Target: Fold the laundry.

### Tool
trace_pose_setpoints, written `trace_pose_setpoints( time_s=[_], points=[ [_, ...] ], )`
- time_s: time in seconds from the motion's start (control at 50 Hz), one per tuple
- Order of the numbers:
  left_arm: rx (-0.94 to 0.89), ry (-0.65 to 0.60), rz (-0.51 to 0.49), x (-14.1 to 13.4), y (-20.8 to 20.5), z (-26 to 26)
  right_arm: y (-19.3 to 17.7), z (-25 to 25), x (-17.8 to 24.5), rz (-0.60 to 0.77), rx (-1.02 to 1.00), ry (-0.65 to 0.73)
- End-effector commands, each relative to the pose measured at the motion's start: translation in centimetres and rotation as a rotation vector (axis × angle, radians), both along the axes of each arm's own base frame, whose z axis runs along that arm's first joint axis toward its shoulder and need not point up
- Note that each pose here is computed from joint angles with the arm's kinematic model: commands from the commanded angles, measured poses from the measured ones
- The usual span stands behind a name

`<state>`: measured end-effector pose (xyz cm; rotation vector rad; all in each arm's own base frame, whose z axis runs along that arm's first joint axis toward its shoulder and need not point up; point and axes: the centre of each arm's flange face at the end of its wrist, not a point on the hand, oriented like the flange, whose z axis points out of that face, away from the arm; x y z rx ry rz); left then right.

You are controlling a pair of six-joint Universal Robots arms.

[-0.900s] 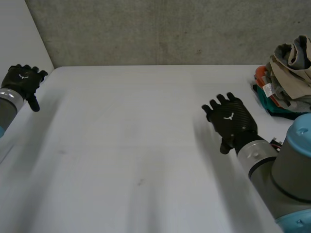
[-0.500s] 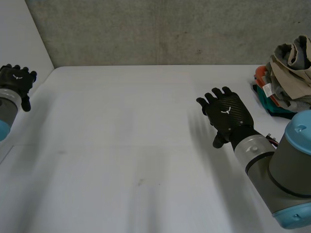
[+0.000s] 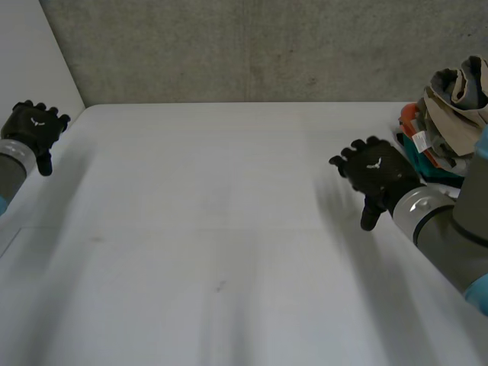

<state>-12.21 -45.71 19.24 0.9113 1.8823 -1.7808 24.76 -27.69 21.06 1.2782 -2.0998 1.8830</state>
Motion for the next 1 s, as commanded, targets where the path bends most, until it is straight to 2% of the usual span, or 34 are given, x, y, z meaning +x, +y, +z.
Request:
trace_pose_setpoints(
  time_s=[0.02,0.04,0.1,0.16,0.18,0.24,0.36,0.46,0.56,1.0],
  points=[
    [0.061,0.303,-0.091,-6.6,5.8,5.1,-1.6,3.5,-0.6,-0.057,-0.068,-0.157],
    [0.103,0.383,-0.112,-8.3,8.1,6.0,-1.7,4.2,-0.8,-0.071,-0.060,-0.207],
    [0.182,0.546,-0.138,-10.8,12.9,8.0,-1.7,5.5,-1.0,-0.094,-0.025,-0.322],
    [0.191,0.653,-0.156,-11.9,16.7,10.2,-1.3,6.2,-1.2,-0.109,0.022,-0.387],
    [0.176,0.716,-0.164,-12.1,19.1,11.8,-1.0,6.6,-1.3,-0.119,0.046,-0.411],
    [0.138,0.776,-0.202,-12.6,22.7,13.7,-0.6,7.1,-1.6,-0.129,0.066,-0.414],
    [0.120,0.686,-0.187,-12.4,23.7,12.9,0.0,7.1,-1.6,-0.127,0.073,-0.392],
    [0.099,0.608,-0.125,-11.7,23.5,12.1,0.0,7.0,-1.6,-0.131,0.074,-0.398],
    [0.089,0.607,-0.086,-11.3,23.3,12.0,-0.1,7.3,-1.7,-0.140,0.047,-0.415],
    [0.099,0.612,-0.078,-10.4,22.8,11.7,0.2,7.9,-1.8,-0.143,0.003,-0.426]
  ],
)
